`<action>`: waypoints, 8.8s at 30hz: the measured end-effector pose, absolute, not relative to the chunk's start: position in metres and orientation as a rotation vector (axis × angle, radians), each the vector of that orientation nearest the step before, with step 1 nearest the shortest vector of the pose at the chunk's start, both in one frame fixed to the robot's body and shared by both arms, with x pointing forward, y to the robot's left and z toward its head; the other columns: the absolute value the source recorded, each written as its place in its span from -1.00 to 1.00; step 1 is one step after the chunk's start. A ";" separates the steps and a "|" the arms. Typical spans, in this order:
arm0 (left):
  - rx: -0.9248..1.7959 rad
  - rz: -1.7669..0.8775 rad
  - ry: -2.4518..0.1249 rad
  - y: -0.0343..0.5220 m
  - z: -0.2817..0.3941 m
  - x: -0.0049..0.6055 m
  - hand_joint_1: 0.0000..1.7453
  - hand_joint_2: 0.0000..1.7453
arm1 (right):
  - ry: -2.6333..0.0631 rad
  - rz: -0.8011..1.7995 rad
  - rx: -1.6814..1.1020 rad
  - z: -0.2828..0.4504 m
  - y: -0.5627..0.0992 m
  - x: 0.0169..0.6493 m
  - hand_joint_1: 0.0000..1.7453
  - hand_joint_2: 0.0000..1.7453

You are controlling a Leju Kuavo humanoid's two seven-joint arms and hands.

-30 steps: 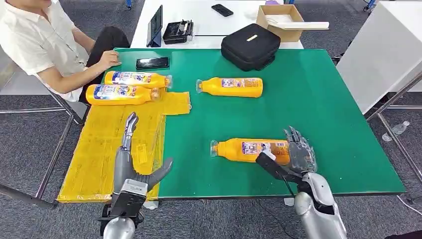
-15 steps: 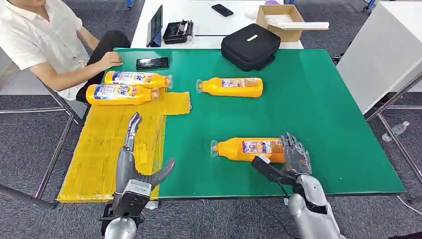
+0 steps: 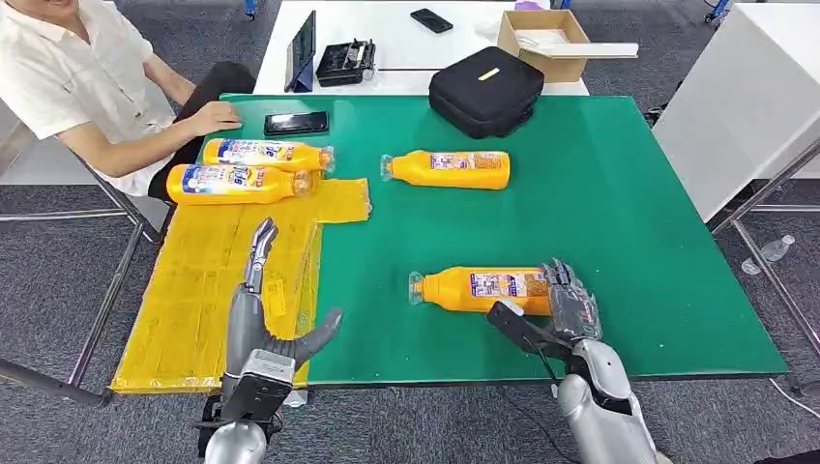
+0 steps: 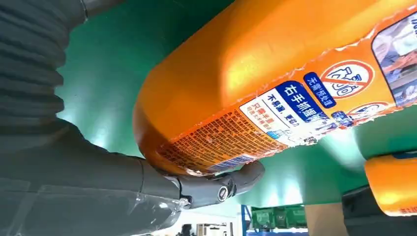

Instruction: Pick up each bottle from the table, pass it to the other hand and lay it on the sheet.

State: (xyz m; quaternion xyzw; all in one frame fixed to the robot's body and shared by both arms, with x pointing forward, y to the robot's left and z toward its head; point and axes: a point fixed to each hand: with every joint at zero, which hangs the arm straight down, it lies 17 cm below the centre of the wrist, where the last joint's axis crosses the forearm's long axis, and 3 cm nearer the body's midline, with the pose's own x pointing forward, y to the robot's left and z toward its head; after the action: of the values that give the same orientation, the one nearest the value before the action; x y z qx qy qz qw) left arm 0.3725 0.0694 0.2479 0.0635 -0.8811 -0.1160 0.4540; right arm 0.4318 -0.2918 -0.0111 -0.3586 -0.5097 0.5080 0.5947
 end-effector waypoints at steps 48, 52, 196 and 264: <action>0.218 -0.292 -2.168 0.071 0.248 0.374 -1.00 1.00 | -1.107 1.315 -1.164 0.021 -0.291 0.470 -1.00 1.00; 0.222 -0.289 -2.168 0.072 0.248 0.374 -1.00 1.00 | -1.116 1.317 -1.172 0.023 -0.288 0.472 -1.00 1.00; -0.586 0.152 -1.680 0.036 0.170 0.416 -1.00 1.00 | -1.857 1.100 0.069 0.110 0.020 0.418 1.00 1.00; 0.243 -0.353 -2.015 0.085 0.228 0.458 1.00 1.00 | -1.723 1.049 -0.265 0.073 0.000 0.421 -1.00 1.00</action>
State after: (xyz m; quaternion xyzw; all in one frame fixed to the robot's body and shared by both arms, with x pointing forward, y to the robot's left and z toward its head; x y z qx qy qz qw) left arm 0.4584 0.0852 0.2279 0.1012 -0.8386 -0.1470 0.5147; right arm 0.4208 -0.0001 0.0730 -0.1107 -0.7203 0.4388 0.5258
